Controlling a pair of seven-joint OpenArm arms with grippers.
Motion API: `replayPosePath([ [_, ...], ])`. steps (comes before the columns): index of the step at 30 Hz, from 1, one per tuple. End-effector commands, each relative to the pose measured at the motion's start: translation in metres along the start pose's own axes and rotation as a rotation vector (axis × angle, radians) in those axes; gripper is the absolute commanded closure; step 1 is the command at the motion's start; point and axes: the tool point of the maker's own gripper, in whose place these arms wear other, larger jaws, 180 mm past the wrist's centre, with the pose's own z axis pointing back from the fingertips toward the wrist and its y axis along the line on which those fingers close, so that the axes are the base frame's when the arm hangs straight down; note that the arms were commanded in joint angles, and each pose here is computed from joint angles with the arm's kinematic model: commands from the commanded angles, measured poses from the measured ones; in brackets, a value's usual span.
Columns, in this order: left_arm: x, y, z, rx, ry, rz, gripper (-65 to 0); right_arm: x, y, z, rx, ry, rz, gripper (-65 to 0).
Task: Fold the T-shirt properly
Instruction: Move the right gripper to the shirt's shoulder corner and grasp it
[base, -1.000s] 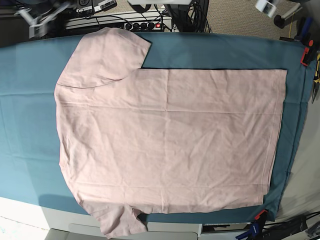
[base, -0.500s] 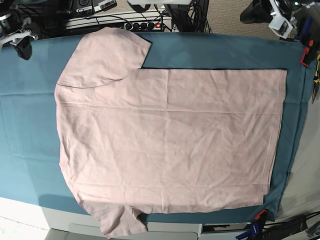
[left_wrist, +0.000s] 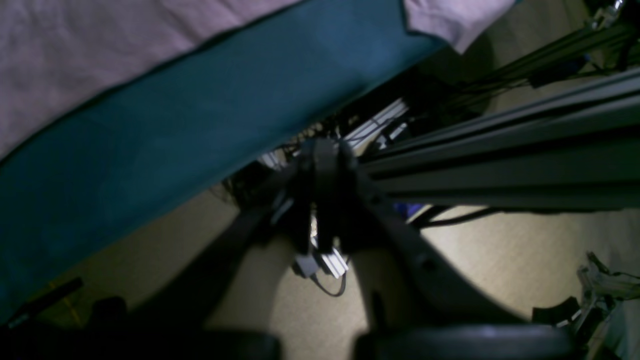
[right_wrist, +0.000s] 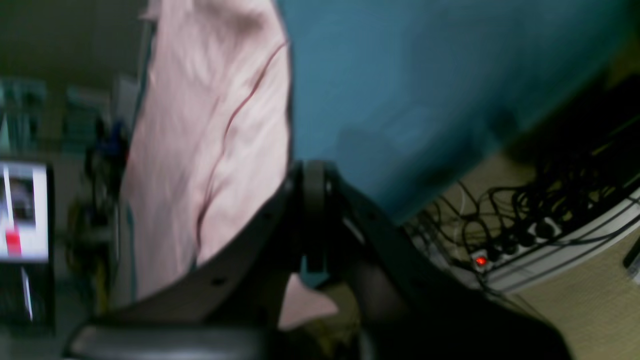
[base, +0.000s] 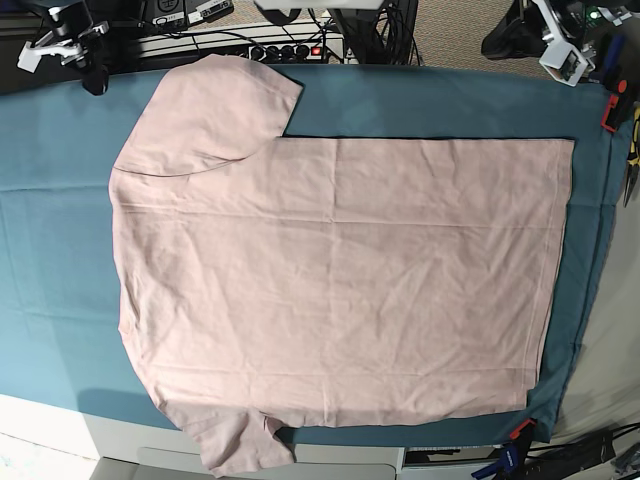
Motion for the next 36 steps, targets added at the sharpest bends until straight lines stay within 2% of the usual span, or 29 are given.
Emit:
replayPosePath([
  [1, 0.004, -0.005, 0.001, -0.018, -0.014, -0.011, 0.0, 0.016, 0.017, 0.003, 0.058, -0.041, 0.075, -0.1],
  [3, 0.003, -0.007, 0.000, -0.022, -0.009, -0.012, 0.0, 0.022, 0.033, 0.003, 0.104, -0.057, 0.175, -0.1],
  [9, 0.002, -0.011, -0.002, -0.038, -0.012, -0.004, 0.0, 0.035, 0.055, -0.003, 0.071, -0.057, 0.361, -0.6],
  [11, 0.002, -0.011, -0.002, -0.039, -0.012, -0.004, 0.0, 0.038, 0.053, -0.006, 0.045, -0.058, 0.396, -7.1],
  [12, 0.002, -0.011, -0.002, -0.038, -0.011, -0.004, 0.0, 0.038, 0.051, -0.007, 0.031, -0.055, 0.406, -13.2],
  [14, 0.001, -0.010, -0.002, -0.033, -0.005, -0.010, 0.0, 0.037, 0.041, -0.009, -0.021, -0.067, 0.331, -24.9],
  [15, 0.001, -0.010, -0.002, -0.033, -0.005, -0.010, 0.0, 0.035, 0.037, -0.010, -0.041, -0.074, 0.289, -26.4],
  [18, 0.001, -0.010, -0.002, -0.033, -0.004, -0.010, 0.0, 0.024, 0.034, -0.012, -0.054, -0.071, 0.225, -26.4],
  [22, 0.001, -0.010, -0.002, -0.033, -0.005, -0.010, 0.0, 0.000, 0.038, -0.026, -0.043, -0.020, 0.154, -26.3],
  [29, 0.007, -0.006, -0.005, -0.028, -0.020, -0.031, 0.0, -0.046, 0.042, -0.050, -0.074, 0.093, 0.130, -26.3],
  [36, 0.008, -0.006, -0.005, -0.027, -0.024, -0.035, -0.1, -0.056, 0.040, -0.053, -0.090, 0.128, 0.135, -26.2],
])
